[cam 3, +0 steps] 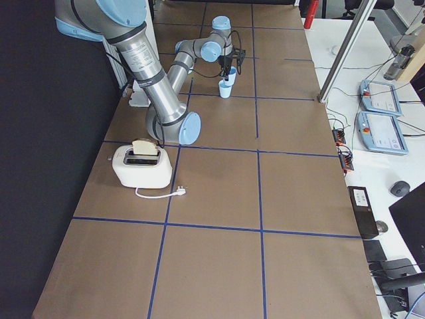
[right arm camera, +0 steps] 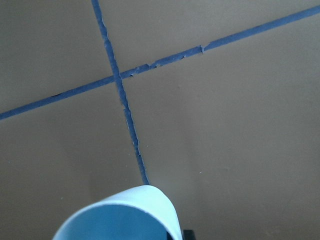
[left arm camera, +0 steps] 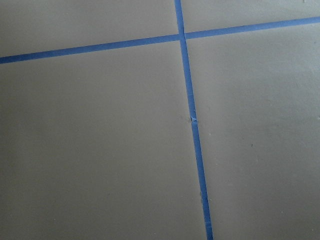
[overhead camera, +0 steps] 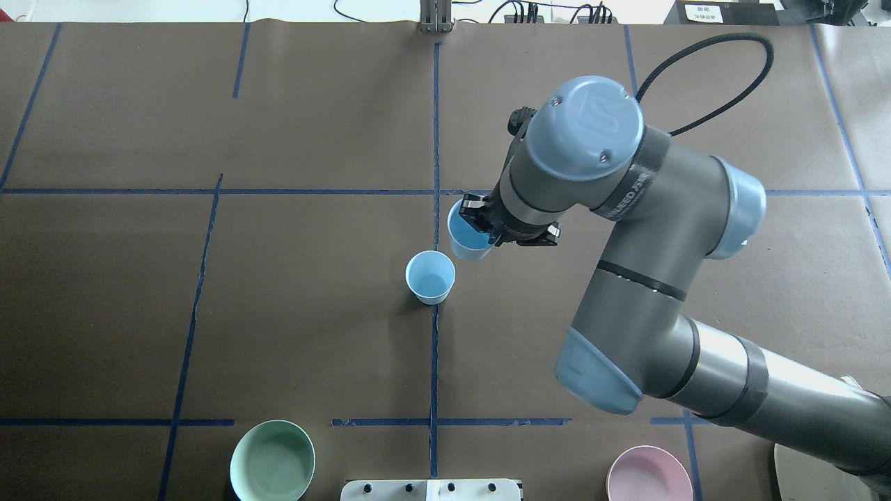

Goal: Stack blue cups with both arms

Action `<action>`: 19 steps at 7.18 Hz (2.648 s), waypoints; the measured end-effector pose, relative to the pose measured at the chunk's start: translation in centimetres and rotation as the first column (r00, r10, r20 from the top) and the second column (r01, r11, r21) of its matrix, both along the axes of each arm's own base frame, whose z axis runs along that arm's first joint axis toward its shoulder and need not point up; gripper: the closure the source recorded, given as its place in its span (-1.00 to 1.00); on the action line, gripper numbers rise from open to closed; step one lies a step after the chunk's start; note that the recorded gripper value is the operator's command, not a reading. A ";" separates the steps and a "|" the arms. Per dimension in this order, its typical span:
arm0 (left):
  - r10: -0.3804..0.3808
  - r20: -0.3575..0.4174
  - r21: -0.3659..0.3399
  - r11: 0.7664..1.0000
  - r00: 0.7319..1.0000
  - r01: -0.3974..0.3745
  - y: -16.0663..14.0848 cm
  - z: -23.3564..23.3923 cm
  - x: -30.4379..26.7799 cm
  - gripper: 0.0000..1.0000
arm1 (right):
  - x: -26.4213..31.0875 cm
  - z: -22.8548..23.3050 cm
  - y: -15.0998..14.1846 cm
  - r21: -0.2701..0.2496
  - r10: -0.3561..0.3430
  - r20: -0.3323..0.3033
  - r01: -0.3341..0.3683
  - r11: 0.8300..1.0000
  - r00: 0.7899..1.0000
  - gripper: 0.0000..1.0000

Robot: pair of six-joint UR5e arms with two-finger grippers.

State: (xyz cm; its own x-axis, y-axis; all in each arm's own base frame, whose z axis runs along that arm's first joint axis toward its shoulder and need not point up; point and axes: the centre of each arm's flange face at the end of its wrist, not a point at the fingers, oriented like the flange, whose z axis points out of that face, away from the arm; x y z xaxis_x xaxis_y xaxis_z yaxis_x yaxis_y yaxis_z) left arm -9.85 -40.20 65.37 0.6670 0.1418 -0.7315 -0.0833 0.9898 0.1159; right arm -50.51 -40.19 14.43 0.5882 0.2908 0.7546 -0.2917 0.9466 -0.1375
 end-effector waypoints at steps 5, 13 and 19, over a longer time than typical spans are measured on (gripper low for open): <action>0.000 0.000 0.001 1.000 1.000 0.000 0.0 0.0 0.0 -1.00 | -3.1 0.0 2.4 0.011 -0.006 -0.016 0.006 1.000 1.000 -1.00; -0.008 0.012 -0.078 0.997 1.000 0.008 -1.4 -0.5 2.9 -1.00 | 23.1 18.3 -13.4 0.148 -0.302 -0.100 0.314 0.938 0.948 -1.00; 0.013 0.018 -0.025 1.000 1.000 -0.012 -2.3 -1.3 4.1 -1.00 | 52.4 44.6 -2.0 0.227 -0.476 -0.209 0.516 0.826 0.854 -1.00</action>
